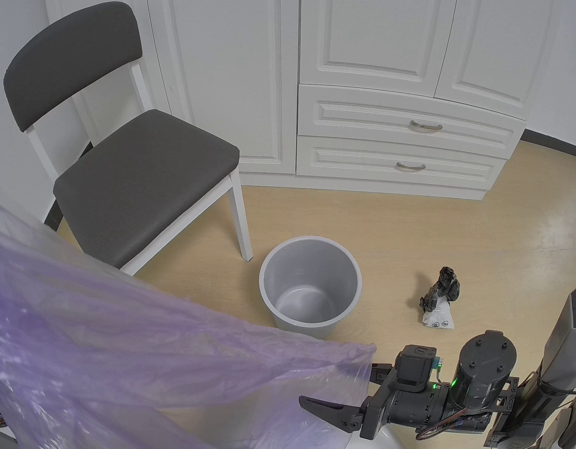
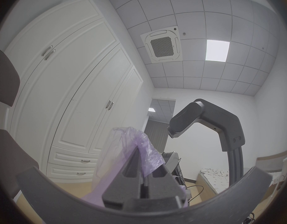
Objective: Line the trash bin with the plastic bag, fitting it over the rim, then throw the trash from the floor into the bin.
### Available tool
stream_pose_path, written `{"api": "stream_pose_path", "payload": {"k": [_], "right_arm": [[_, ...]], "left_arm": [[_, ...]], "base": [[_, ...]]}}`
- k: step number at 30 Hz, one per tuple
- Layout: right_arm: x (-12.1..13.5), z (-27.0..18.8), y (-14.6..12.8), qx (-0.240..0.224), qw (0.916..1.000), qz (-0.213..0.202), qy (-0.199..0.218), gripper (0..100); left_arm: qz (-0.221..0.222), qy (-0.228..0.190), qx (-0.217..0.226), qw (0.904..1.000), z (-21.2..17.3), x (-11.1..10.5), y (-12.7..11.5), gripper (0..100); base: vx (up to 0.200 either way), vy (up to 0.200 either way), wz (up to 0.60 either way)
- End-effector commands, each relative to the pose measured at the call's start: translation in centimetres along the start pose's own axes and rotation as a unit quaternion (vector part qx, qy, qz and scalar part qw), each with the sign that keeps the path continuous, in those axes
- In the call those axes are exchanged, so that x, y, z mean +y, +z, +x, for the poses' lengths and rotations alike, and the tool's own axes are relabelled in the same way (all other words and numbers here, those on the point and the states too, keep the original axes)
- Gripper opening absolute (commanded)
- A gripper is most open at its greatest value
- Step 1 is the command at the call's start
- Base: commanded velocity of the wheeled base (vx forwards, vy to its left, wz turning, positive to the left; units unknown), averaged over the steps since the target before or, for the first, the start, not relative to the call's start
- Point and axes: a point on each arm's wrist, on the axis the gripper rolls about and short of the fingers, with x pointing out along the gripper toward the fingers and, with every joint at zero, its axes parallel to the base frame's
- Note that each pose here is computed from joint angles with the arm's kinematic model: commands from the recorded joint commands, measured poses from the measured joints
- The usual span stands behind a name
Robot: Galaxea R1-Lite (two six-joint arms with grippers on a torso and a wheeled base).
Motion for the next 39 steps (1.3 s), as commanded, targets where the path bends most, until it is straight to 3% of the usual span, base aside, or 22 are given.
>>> {"api": "stream_pose_path", "payload": {"k": [1, 14, 18, 26, 30, 36, 39], "right_arm": [[0.2, 0.1, 0.2, -0.01, 0.9999, -0.001, 0.005, 0], [0.1, -0.2, 0.7, -0.022, 0.9998, -0.002, -0.001, 0], [0.0, 0.1, 1.4, -0.051, 0.9983, -0.004, -0.028, 0], [-0.7, -0.8, 3.0, -0.089, 0.9927, -0.055, -0.061, 0], [-1.3, -1.0, 4.5, -0.131, 0.9828, -0.077, -0.105, 0], [-2.0, -1.6, 6.0, -0.163, 0.9728, -0.097, -0.132, 0], [-3.0, -1.6, 6.9, -0.178, 0.9522, -0.14, -0.205, 0]], "left_arm": [[-0.001, 0.0, 0.002, 1.0, 0.0, 0.0, -0.1, 0], [-0.003, -0.009, 0.011, 0.9999, -0.1, 0.0, -0.5, 0], [-0.004, -0.009, 0.016, 0.9998, -0.1, 0.0, -0.7, 0], [-0.012, -0.004, 0.04, 0.9991, 0.2, 0.3, -1.6, 0], [-0.017, 0.001, 0.056, 0.9983, 0.6, 0.6, -2.3, 0], [-0.027, 0.005, 0.075, 0.9968, 1.1, 0.9, -3.1, 0], [-0.051, 0.013, 0.089, 0.9946, 1.3, 1.1, -3.8, 0]], "base": [[0.0, 0.0, 0.0], [0.0, 0.0, 0.0], [0.0, 0.0, 0.0], [0.0, 0.0, 0.0], [0.0, 0.0, 0.0], [0.0, 0.0, 0.0], [0.0, 0.0, 0.0]]}}
